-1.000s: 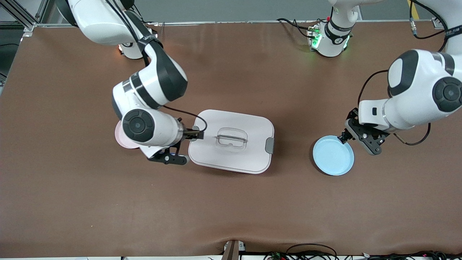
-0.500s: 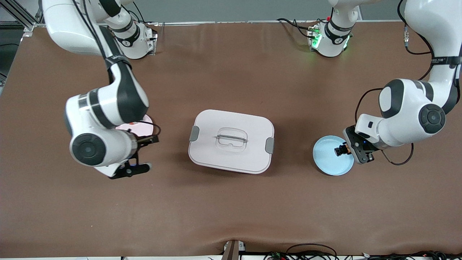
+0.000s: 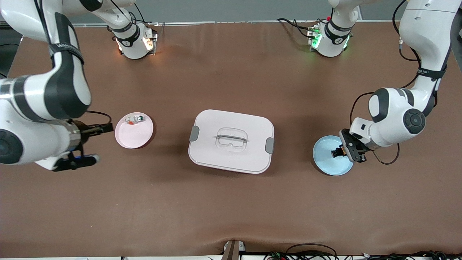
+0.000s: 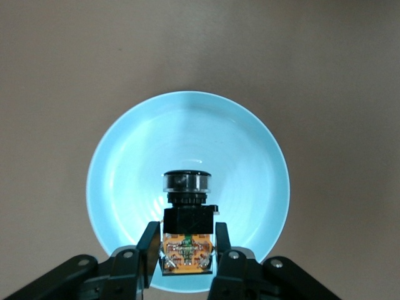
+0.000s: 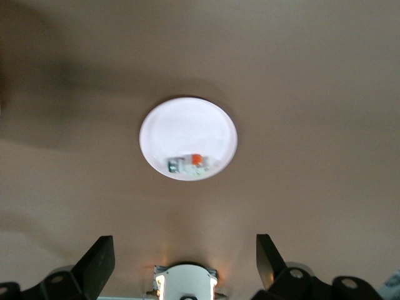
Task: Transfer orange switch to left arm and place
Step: 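Lower the switch onto the blue plate with the left gripper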
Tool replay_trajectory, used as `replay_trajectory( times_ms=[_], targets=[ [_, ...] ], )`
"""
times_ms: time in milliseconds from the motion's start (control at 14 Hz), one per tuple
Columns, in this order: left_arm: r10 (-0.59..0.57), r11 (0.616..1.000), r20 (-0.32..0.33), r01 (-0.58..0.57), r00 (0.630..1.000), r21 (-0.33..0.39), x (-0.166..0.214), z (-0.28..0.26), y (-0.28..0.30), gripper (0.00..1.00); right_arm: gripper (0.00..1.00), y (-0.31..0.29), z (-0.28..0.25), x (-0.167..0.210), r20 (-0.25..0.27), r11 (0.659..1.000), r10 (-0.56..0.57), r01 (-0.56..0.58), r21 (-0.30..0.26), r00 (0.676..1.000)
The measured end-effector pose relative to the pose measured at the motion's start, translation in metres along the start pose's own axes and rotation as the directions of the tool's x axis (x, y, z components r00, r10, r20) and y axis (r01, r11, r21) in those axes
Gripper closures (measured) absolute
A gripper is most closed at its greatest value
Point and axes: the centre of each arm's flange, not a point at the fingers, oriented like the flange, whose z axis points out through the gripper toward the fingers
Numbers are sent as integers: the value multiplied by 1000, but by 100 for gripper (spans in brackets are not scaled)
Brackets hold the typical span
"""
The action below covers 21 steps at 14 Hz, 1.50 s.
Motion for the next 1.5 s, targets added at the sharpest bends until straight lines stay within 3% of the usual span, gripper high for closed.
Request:
replay_trajectory(
  times_ms=[571,857,1071,1286,1500],
  targets=[
    [110,994,-18,-110,994,18,-17,41,1,60,0,54,-63,-73,-101,996,88,-85,25,991],
    [135,990,-23,-134,991,35,-17,43,-1,59,0,58,-55,-78,-33,995,103,-102,3,994],
    [153,987,-31,-151,988,56,-8,38,-2,32,0,60,-55,-79,-32,993,121,-121,0,992],
    [97,991,-46,-92,994,101,6,9,-9,1,0,63,-66,-80,-103,984,177,-175,26,979],
    [-26,995,-43,30,999,95,11,-33,-10,0,0,62,-74,-90,-209,980,200,-196,40,957]
  ],
)
